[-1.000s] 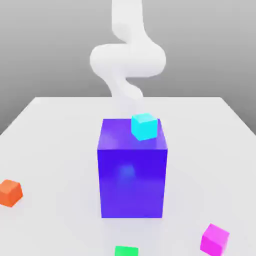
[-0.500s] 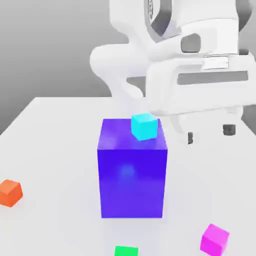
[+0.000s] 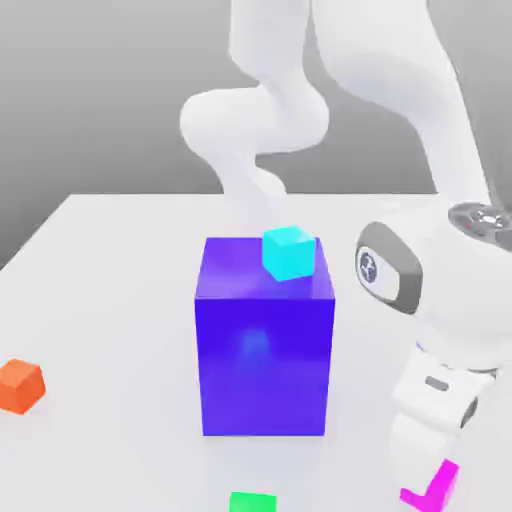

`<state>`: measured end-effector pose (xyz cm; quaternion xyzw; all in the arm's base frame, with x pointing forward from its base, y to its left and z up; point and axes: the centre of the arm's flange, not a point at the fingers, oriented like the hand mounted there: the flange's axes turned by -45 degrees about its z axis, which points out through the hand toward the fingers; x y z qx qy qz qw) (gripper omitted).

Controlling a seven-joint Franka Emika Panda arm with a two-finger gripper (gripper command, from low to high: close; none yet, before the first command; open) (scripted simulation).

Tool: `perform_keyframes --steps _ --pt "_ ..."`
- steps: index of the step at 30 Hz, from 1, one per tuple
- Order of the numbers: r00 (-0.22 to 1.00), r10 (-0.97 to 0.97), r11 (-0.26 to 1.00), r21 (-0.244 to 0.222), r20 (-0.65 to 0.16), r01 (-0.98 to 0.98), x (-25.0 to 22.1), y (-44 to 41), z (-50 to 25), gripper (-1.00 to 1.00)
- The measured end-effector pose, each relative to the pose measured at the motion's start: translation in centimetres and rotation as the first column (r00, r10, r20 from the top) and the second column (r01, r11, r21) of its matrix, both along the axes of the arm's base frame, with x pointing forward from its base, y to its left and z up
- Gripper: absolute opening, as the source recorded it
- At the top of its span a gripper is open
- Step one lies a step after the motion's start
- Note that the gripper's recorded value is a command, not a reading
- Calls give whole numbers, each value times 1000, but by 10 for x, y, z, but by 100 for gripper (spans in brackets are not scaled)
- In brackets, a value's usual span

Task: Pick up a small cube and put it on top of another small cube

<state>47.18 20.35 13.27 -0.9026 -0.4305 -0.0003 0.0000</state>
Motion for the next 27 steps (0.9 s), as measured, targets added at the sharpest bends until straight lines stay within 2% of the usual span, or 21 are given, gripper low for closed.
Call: perform_keyframes --steps 7,12,17,22,26,27 --pt "1000 0 1000 0 -1 0 0 0 -1 -100" --pt "1000 -9 1000 -2 -1 9 3 -6 55 -100" --pt "989 -146 989 -13 -3 146 39 -96 81 -100" --pt "959 -283 959 -2 -2 283 58 -193 104 -100" --pt "953 -302 953 0 -2 302 60 -207 57 -100" --pt "953 -303 953 0 -2 303 59 -208 49 100"
